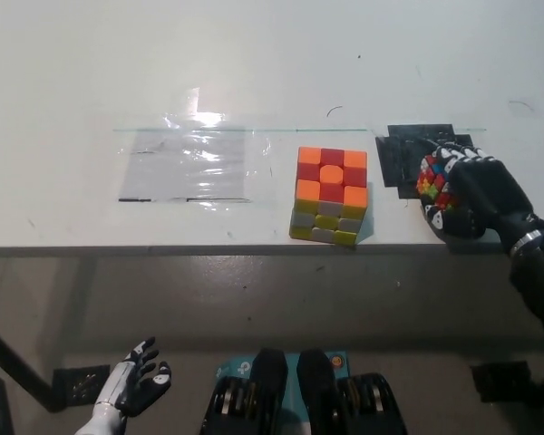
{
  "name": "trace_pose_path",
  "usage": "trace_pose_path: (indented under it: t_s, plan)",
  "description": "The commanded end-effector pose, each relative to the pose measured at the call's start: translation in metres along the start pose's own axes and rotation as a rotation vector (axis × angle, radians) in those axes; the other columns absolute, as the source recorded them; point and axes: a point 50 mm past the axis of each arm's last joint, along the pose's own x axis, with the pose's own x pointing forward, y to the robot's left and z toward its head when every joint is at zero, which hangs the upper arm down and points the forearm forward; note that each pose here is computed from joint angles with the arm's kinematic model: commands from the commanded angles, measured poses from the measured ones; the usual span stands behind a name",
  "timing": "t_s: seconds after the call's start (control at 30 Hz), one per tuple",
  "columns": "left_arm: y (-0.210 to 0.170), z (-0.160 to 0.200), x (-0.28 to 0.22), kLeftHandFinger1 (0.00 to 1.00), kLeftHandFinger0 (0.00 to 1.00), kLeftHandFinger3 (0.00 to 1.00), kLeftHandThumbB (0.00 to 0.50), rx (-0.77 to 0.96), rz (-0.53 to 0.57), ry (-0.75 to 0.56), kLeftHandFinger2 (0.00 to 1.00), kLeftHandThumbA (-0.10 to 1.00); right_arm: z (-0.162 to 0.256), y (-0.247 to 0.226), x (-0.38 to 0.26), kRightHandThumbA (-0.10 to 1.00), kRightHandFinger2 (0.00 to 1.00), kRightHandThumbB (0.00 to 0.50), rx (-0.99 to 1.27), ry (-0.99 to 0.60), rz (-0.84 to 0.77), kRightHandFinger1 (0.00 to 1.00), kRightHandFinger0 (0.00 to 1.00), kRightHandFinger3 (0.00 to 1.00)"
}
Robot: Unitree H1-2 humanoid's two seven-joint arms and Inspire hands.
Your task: The robot uses its right hand to pick up the small cube kept on the middle on the desk and place it on the bigger cube kept next to it
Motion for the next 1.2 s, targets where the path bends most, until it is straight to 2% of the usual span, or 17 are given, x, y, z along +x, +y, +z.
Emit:
trace_pose_path:
  t_s: [0.0, 0.03, 0.1, 0.13, 0.23, 0.27, 0.33, 0.4, 0.43, 0.53, 0.63, 0.7, 0.8, 0.9, 1.03, 1.1, 1.17]
  plan:
    - [0.008, 0.018, 0.006, 1.00, 1.00, 1.00, 0.255, 0.008, 0.011, -0.058, 1.00, 0.31, -0.016, 0.022, -0.005, -0.10, 0.42, 0.000, -0.139, -0.012, -0.029, 0.31, 0.14, 0.89]
    - [0.009, 0.019, 0.007, 1.00, 1.00, 1.00, 0.252, 0.017, 0.010, -0.059, 1.00, 0.31, -0.019, 0.025, -0.001, -0.10, 0.41, 0.022, -0.156, -0.001, -0.040, 0.30, 0.14, 0.74]
    - [0.009, 0.018, 0.007, 1.00, 1.00, 1.00, 0.249, 0.007, 0.011, -0.065, 1.00, 0.30, -0.020, 0.028, 0.000, -0.10, 0.26, 0.045, -0.154, -0.015, -0.097, 0.13, 0.01, 0.45]
    - [0.009, 0.018, 0.007, 1.00, 1.00, 1.00, 0.249, 0.006, 0.011, -0.067, 1.00, 0.29, -0.020, 0.029, 0.001, -0.10, 0.23, 0.053, -0.153, -0.021, -0.111, 0.10, 0.00, 0.40]
    - [0.009, 0.020, 0.009, 1.00, 1.00, 1.00, 0.261, 0.015, 0.010, -0.064, 1.00, 0.32, -0.017, 0.030, 0.002, -0.10, 0.22, 0.029, -0.119, -0.050, -0.186, 0.05, 0.00, 0.44]
    - [0.009, 0.020, 0.008, 1.00, 1.00, 1.00, 0.252, 0.014, 0.008, -0.066, 1.00, 0.33, -0.017, 0.031, 0.002, -0.10, 0.16, 0.011, -0.137, -0.058, -0.211, 0.00, 0.00, 0.35]
    - [0.009, 0.021, 0.008, 1.00, 1.00, 1.00, 0.249, -0.001, 0.006, -0.068, 1.00, 0.31, -0.016, 0.033, 0.004, -0.10, 0.19, 0.017, -0.169, -0.065, -0.238, 0.01, 0.00, 0.37]
    - [0.008, 0.022, 0.007, 1.00, 1.00, 1.00, 0.242, 0.002, 0.007, -0.061, 1.00, 0.32, -0.014, 0.033, 0.005, -0.10, 0.10, 0.000, -0.164, -0.075, -0.244, 0.00, 0.00, 0.29]
    - [0.009, 0.022, 0.007, 1.00, 1.00, 1.00, 0.233, 0.007, 0.006, -0.064, 1.00, 0.32, -0.013, 0.033, 0.006, -0.10, 0.07, 0.050, -0.167, -0.077, -0.251, 0.00, 0.00, 0.30]
    - [0.009, 0.022, 0.007, 1.00, 1.00, 1.00, 0.233, 0.022, 0.004, -0.071, 1.00, 0.33, -0.011, 0.033, 0.007, -0.10, 0.03, 0.048, -0.149, -0.090, -0.273, 0.00, 0.00, 0.28]
    - [0.009, 0.022, 0.007, 1.00, 1.00, 1.00, 0.231, 0.029, 0.003, -0.077, 1.00, 0.34, -0.011, 0.033, 0.007, -0.10, 0.00, 0.008, -0.146, -0.099, -0.285, 0.00, 0.00, 0.09]
    - [0.010, 0.023, 0.007, 1.00, 1.00, 1.00, 0.234, 0.039, 0.005, -0.067, 1.00, 0.35, -0.010, 0.035, 0.006, -0.10, 0.06, 0.000, -0.144, -0.116, -0.315, 0.03, 0.00, 0.02]
    - [0.009, 0.023, 0.007, 1.00, 1.00, 1.00, 0.243, 0.002, 0.009, -0.058, 1.00, 0.31, -0.010, 0.035, 0.007, -0.10, 0.43, 0.008, -0.123, -0.122, -0.331, 0.23, 0.00, 0.04]
    - [0.009, 0.024, 0.006, 1.00, 1.00, 1.00, 0.227, 0.024, 0.009, -0.066, 1.00, 0.31, -0.006, 0.030, 0.010, -0.10, 0.69, 0.060, -0.118, -0.137, -0.344, 0.39, 0.00, 0.12]
    - [0.009, 0.022, 0.007, 1.00, 1.00, 1.00, 0.235, 0.029, 0.006, -0.067, 1.00, 0.32, -0.003, 0.028, 0.010, -0.10, 0.79, 0.104, -0.105, -0.154, -0.356, 0.45, 0.00, 0.50]
    - [0.009, 0.019, 0.006, 1.00, 1.00, 1.00, 0.246, 0.012, 0.006, -0.064, 1.00, 0.32, -0.001, 0.026, 0.011, -0.10, 0.78, 0.067, -0.088, -0.170, -0.368, 0.43, 0.00, 0.54]
    - [0.009, 0.019, 0.005, 1.00, 1.00, 1.00, 0.251, 0.022, 0.010, -0.063, 1.00, 0.32, 0.002, 0.020, 0.013, -0.10, 0.77, 0.125, -0.102, -0.194, -0.406, 0.42, 0.00, 0.55]
